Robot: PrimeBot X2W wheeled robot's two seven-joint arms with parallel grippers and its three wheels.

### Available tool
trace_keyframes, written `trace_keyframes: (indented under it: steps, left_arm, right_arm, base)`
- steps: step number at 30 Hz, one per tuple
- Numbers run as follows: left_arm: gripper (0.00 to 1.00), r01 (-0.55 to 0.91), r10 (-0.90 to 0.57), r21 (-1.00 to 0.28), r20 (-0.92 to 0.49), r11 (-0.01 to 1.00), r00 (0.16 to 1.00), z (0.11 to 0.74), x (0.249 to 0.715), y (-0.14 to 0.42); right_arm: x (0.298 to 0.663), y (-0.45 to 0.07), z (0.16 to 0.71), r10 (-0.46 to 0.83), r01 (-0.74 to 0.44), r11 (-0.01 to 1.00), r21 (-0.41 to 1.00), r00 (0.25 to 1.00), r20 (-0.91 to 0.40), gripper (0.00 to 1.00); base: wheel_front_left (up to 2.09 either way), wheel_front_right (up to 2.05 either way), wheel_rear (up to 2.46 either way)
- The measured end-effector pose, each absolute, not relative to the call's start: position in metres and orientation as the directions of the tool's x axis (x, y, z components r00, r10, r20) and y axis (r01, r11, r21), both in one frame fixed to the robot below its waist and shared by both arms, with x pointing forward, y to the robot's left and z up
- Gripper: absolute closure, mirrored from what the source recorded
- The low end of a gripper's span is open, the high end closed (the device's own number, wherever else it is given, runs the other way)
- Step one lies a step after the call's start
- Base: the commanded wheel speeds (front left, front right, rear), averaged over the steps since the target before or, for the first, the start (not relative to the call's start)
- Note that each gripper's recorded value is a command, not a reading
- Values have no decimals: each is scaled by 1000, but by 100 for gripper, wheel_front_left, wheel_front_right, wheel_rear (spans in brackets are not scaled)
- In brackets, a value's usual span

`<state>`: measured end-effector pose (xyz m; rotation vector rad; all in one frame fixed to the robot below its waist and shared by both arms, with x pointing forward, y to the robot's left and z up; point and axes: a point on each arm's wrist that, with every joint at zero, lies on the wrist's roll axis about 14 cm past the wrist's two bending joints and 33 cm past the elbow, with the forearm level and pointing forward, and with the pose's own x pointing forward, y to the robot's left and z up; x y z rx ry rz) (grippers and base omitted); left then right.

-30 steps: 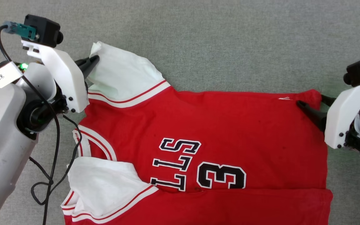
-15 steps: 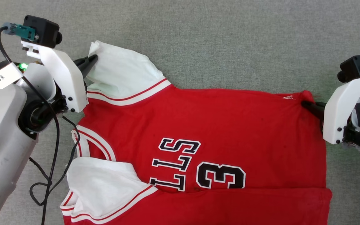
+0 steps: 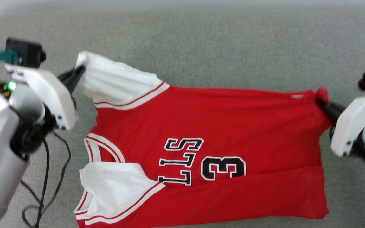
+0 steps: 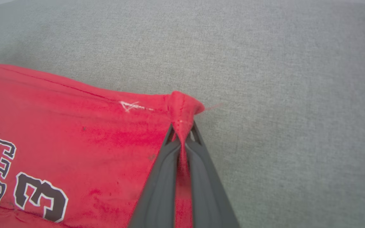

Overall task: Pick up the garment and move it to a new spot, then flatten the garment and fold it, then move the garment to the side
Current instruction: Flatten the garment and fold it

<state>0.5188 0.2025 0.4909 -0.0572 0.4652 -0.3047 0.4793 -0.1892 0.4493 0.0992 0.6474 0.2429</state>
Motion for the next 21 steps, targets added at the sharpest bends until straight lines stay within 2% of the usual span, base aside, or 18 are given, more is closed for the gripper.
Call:
trace_keyframes:
  steps: [10, 21]
  left_arm:
    - [100, 166, -243, -207, -443, 964, 863, 461, 442, 214]
    - [100, 8, -190, -303, -577, 953, 795, 407, 349, 215]
  right_arm:
    - [425, -184, 424, 247, -123, 962, 243, 772, -586, 100]
    - [375, -187, 386, 227, -8, 944, 330, 742, -631, 100]
  base:
    - [0, 0, 0]
    - [0, 0, 0]
